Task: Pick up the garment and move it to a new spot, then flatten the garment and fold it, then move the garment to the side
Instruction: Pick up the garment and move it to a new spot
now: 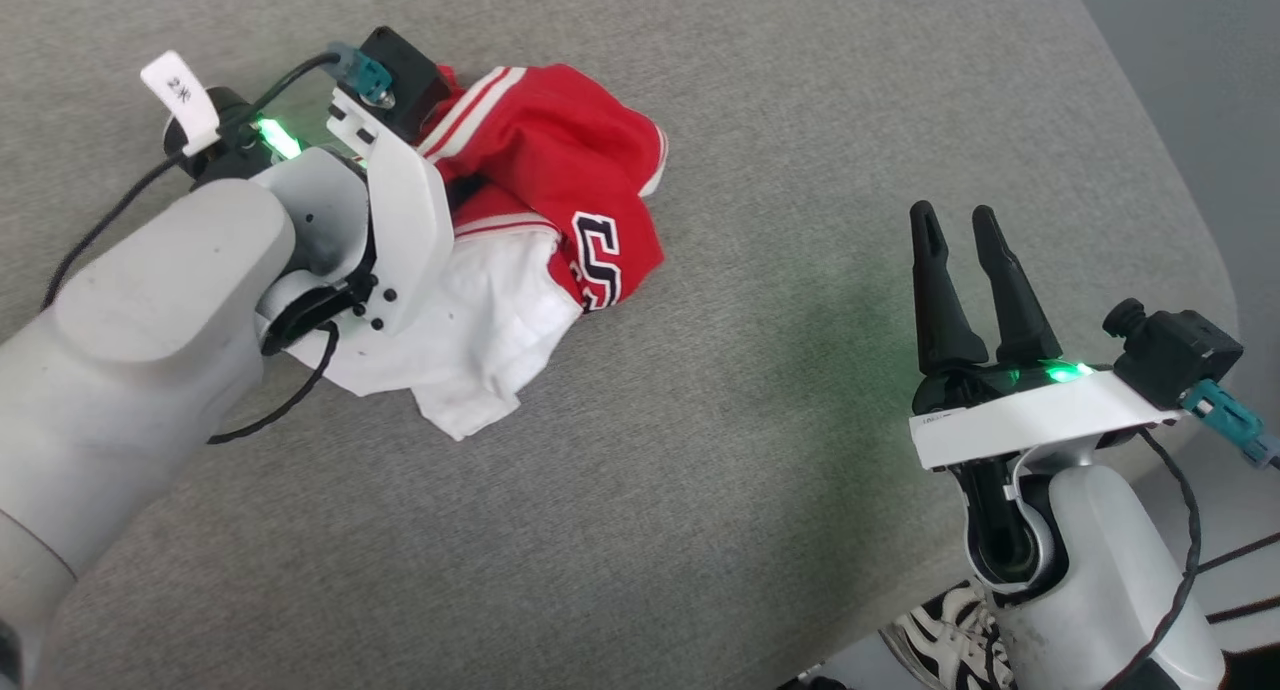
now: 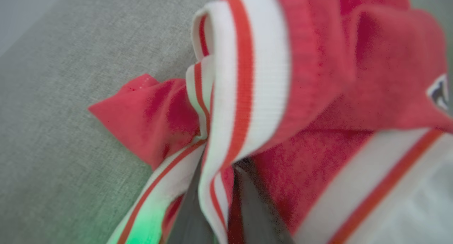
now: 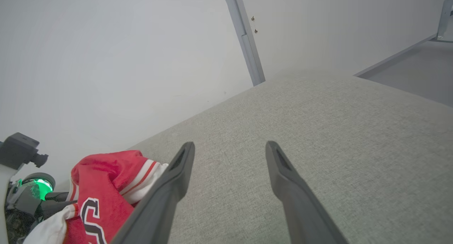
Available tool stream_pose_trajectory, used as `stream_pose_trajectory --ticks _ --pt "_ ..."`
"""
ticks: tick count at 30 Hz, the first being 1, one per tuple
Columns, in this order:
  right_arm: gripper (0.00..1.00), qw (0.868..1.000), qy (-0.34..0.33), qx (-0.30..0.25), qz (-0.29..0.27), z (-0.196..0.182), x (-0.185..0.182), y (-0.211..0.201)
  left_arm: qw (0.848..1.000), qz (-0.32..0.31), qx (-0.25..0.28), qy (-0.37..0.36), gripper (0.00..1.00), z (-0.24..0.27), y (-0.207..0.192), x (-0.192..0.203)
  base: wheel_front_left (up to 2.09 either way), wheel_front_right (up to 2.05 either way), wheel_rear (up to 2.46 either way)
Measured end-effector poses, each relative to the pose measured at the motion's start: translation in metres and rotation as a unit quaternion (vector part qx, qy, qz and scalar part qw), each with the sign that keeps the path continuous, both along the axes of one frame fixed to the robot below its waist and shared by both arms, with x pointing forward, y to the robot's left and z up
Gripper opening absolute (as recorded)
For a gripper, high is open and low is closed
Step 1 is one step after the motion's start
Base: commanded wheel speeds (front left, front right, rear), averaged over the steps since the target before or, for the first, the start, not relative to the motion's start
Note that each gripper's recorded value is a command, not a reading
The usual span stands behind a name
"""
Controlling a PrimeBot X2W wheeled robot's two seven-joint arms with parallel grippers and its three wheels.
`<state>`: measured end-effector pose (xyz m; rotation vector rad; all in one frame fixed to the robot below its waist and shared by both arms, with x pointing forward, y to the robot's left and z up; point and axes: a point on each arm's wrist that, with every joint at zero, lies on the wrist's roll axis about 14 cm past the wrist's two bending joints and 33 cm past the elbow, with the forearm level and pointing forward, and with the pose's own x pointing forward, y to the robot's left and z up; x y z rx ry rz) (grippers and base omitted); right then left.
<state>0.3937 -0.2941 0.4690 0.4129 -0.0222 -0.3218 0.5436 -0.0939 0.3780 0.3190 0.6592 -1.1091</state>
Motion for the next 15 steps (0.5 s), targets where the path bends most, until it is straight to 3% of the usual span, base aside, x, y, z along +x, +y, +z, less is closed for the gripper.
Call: stream_pose_trajectory --ticks 7,15 --pt "1.0 0.999 -0.01 -0.021 0.027 0.008 0.012 0.013 0.998 0.018 -0.029 -0.045 1.0 0.027 0.014 0.002 0.0 0.0 0.0" --pt "1.0 0.996 -0.014 -0.045 0.071 0.012 0.024 0.04 0.982 0.086 -0.153 -0.069 1.0 0.086 0.04 -0.008 0.0 0.0 0.0"
